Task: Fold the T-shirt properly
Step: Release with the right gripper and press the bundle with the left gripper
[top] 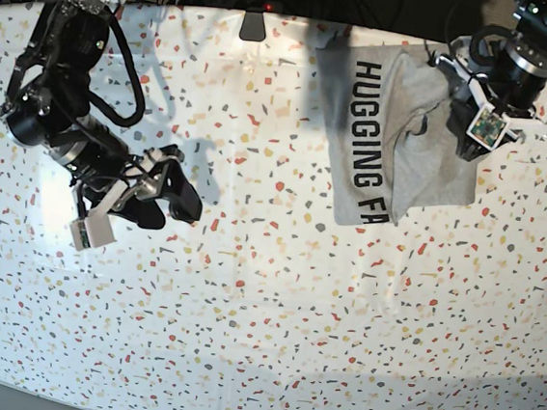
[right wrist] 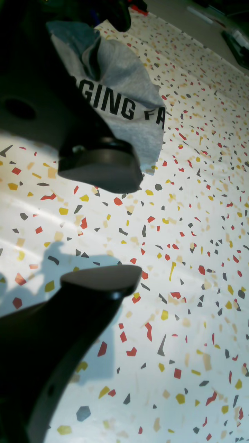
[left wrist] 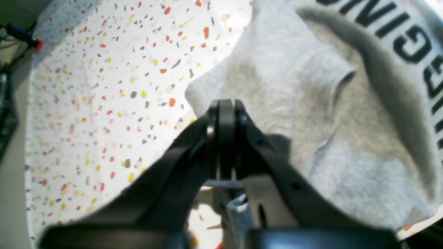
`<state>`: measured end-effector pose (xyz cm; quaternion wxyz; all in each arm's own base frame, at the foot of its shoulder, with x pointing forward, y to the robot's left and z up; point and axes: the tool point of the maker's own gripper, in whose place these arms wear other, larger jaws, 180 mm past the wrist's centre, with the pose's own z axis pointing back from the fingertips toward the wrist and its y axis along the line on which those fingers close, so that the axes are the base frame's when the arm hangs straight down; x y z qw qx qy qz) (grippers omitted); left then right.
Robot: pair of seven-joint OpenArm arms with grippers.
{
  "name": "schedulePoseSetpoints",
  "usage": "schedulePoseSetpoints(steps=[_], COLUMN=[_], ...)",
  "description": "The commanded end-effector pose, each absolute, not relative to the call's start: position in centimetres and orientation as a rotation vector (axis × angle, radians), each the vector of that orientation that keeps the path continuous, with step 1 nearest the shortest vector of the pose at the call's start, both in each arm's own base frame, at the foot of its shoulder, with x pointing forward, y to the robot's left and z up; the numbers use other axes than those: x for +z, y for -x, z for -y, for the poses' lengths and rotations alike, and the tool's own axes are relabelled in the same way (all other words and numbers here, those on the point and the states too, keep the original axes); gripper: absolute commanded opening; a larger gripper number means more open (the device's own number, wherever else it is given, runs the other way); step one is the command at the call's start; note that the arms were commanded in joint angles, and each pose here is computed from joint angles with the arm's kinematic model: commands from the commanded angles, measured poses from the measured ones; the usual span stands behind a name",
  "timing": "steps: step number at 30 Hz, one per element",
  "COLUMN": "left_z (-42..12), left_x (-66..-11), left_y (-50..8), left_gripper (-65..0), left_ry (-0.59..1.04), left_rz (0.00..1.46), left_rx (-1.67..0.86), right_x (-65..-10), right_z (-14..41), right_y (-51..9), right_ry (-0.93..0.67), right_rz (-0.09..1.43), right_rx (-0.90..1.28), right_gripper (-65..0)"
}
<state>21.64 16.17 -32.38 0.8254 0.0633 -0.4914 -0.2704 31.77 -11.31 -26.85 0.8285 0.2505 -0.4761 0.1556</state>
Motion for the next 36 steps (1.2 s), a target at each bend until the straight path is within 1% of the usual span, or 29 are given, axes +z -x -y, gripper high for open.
schedulePoseSetpoints(steps=[1, 2, 3, 4, 7, 9, 13, 19, 23, 28, 29, 30, 31, 32, 33, 36], left_z=[-16.1, -15.9, -15.5, -14.9, -12.1, -10.8, -10.1, -10.2, -11.3, -12.5, -12.5, -12.5, -12.6, -12.7, -12.9, -14.7], left_x=[-31.1, -31.0, -30.8, -30.8, -31.2, -31.5, -31.7, -31.7, -32.6, -33.8, -33.7, -33.7, -33.7, -33.7, -33.7, -33.1], left_y=[-22.1, -22.1, -22.1, -21.9, -20.7, -20.0, -19.7, -20.0, -20.9, -21.9, -22.0, -22.1, -22.2, -22.2, -22.2, -23.2], left_gripper=[-51.4, -44.1, -40.0, -39.2, -39.2, -39.2, -39.2, -40.1, -40.1, -42.4, -43.9, -47.0, -52.3, -59.6, -65.0, -65.0], left_ry=[-0.127, -0.109, -0.083, -0.041, 0.121, 0.169, 0.156, 0.152, 0.086, 0.048, 0.045, 0.042, 0.033, 0.02, 0.002, -0.088], left_rz=[1.092, 1.097, 1.101, 1.1, 1.073, 1.062, 1.064, 1.07, 1.057, 1.033, 1.035, 1.037, 1.037, 1.038, 1.038, 1.061], left_rx=[-0.565, -0.553, -0.541, -0.541, -0.595, -0.637, -0.685, -0.687, -0.703, -0.68, -0.681, -0.683, -0.69, -0.701, -0.713, -0.674], right_x=[-25.2, -25.2, -25.2, -25.2, -25.2, -25.2, -25.2, -25.6, -25.6, -25.7, -25.6, -25.7, -25.7, -25.7, -25.7, -25.8], right_z=[11.3, 11.3, 11.3, 11.3, 11.3, 11.3, 11.3, 11.3, 11.3, 11.3, 11.3, 11.3, 11.3, 11.3, 11.3, 11.4], right_y=[-32.3, -32.3, -32.3, -32.3, -32.3, -32.3, -32.3, -32.1, -32.1, -32.1, -32.1, -32.1, -32.1, -32.1, -32.1, -32.1], right_ry=[-0.541, -0.541, -0.541, -0.541, -0.541, -0.54, -0.541, -0.536, -0.536, -0.536, -0.536, -0.535, -0.535, -0.535, -0.535, -0.527], right_rz=[1.066, 1.067, 1.067, 1.067, 1.067, 1.066, 1.066, 1.042, 1.042, 1.041, 1.041, 1.041, 1.041, 1.041, 1.04, 1.038], right_rx=[0.339, 0.339, 0.339, 0.339, 0.339, 0.339, 0.339, 0.345, 0.345, 0.345, 0.345, 0.345, 0.345, 0.345, 0.346, 0.346], right_gripper=[-28.4, -28.4, -28.4, -28.4, -28.4, -28.4, -28.4, -28.4, -28.4, -28.4, -28.4, -28.4, -28.4, -28.4, -28.4, -28.4])
